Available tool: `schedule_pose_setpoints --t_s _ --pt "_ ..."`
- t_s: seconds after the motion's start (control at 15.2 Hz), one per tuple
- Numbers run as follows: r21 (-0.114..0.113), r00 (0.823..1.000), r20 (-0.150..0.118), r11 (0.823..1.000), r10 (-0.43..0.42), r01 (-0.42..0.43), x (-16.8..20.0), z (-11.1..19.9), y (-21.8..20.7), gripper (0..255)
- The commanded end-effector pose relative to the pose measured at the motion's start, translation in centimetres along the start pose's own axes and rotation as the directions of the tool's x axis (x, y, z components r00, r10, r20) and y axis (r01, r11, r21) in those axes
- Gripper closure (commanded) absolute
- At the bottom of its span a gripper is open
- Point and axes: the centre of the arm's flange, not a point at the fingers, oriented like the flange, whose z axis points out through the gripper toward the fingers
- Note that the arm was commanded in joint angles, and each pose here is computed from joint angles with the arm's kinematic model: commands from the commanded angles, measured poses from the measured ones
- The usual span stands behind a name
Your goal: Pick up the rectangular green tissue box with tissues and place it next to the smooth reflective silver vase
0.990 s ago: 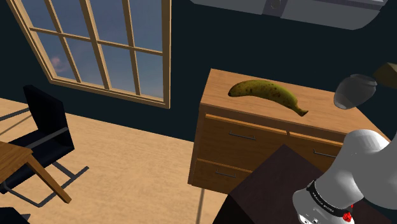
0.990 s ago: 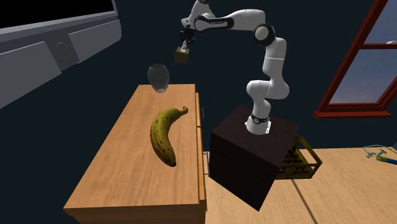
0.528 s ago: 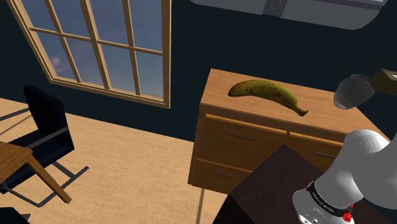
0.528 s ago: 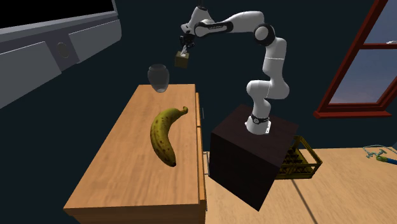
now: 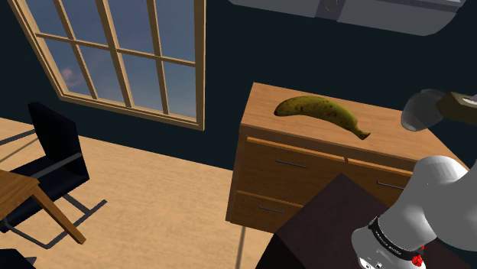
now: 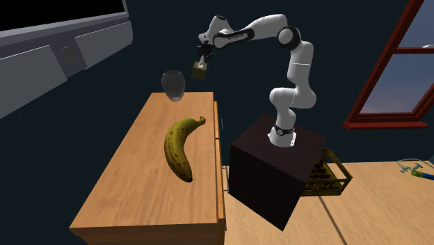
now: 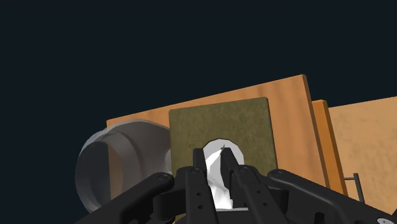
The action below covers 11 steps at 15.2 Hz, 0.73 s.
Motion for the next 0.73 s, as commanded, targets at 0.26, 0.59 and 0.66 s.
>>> schedule_pose_setpoints --t_s 0.26,0.59,0.66 --pt "-0.001 1.0 0.0 1.0 0.0 0.0 0.9 2.6 -1.5 255" --pt "-0.001 1.0 0.0 1.0 0.0 0.0 1.6 4.8 -2.8 255" --pt "-0.001 1.0 0.0 1.0 0.0 0.0 1.8 5.3 -3.0 255"
